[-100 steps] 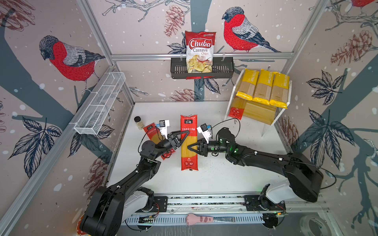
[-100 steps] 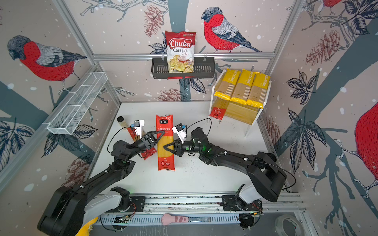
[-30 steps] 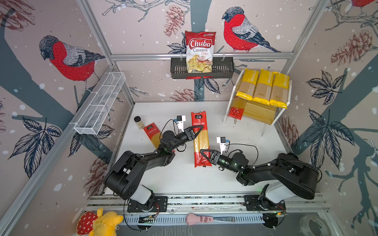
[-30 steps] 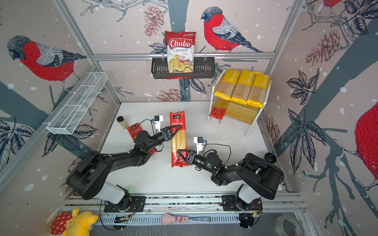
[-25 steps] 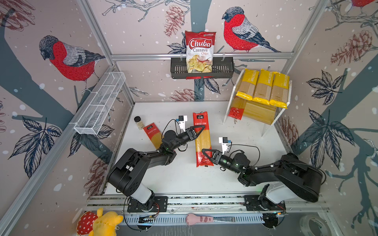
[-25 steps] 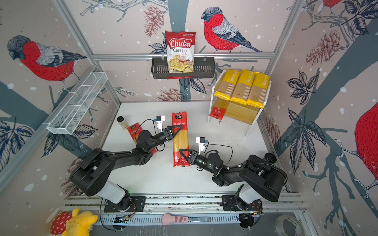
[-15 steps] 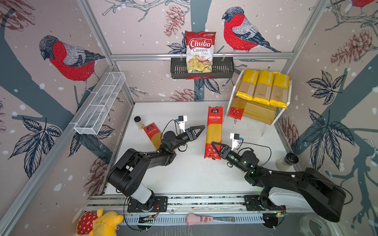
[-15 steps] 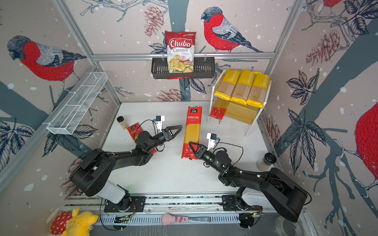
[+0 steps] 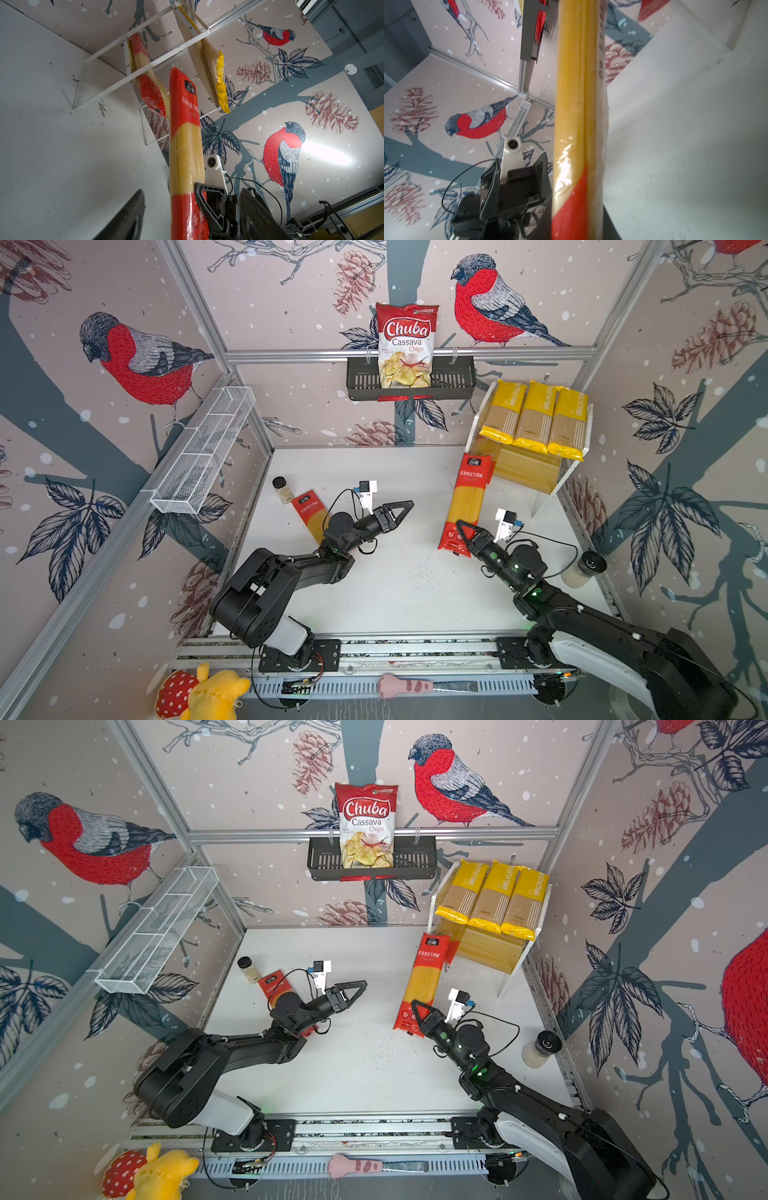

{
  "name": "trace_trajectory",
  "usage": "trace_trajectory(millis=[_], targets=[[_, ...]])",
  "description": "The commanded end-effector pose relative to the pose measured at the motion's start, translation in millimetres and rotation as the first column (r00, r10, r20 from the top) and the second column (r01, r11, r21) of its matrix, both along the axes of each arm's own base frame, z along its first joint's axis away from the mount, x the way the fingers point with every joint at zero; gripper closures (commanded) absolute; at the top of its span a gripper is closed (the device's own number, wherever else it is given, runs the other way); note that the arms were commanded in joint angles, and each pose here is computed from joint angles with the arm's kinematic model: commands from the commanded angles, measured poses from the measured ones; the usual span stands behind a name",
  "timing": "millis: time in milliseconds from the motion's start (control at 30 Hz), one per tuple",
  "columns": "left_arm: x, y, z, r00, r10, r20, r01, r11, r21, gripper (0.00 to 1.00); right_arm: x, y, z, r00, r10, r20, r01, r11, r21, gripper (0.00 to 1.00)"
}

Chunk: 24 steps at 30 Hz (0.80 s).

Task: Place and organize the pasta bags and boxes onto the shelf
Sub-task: 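Carry the upright red spaghetti pack with the right gripper to the shelf's lower tier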

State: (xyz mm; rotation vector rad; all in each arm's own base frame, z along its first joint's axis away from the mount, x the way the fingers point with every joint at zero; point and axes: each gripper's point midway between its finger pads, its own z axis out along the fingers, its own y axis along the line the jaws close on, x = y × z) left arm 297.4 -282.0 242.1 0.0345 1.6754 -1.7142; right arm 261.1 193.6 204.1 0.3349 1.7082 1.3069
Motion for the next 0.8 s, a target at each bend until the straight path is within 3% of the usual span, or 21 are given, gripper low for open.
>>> trace_trajectory(millis=[0, 167, 533, 767], targets=[[-1, 3, 2, 0.999, 0.024, 0.043, -0.024, 1.000, 0.019, 0.29, 5, -6, 26, 0.995, 0.008, 0.099, -0.008, 1.000, -0.003, 0.98], [-4, 8, -4, 0.998, 0.042, 0.039, -0.044, 0.998, 0.050, 0.30, 30, -22, 25, 0.997, -0.030, 0.072, 0.035, 0.997, -0.062, 0.99], [-14, 25, -25, 0.993, 0.106, 0.057, -0.116, 0.974, 0.193, 0.29, 84, -80, 55, 0.986, -0.135, 0.101, 0.145, 0.985, -0.095, 0.99], [-19, 32, -35, 0.991, 0.127, 0.047, -0.134, 0.968, 0.214, 0.29, 118, -105, 58, 0.975, -0.203, 0.085, 0.210, 0.974, -0.086, 0.98]])
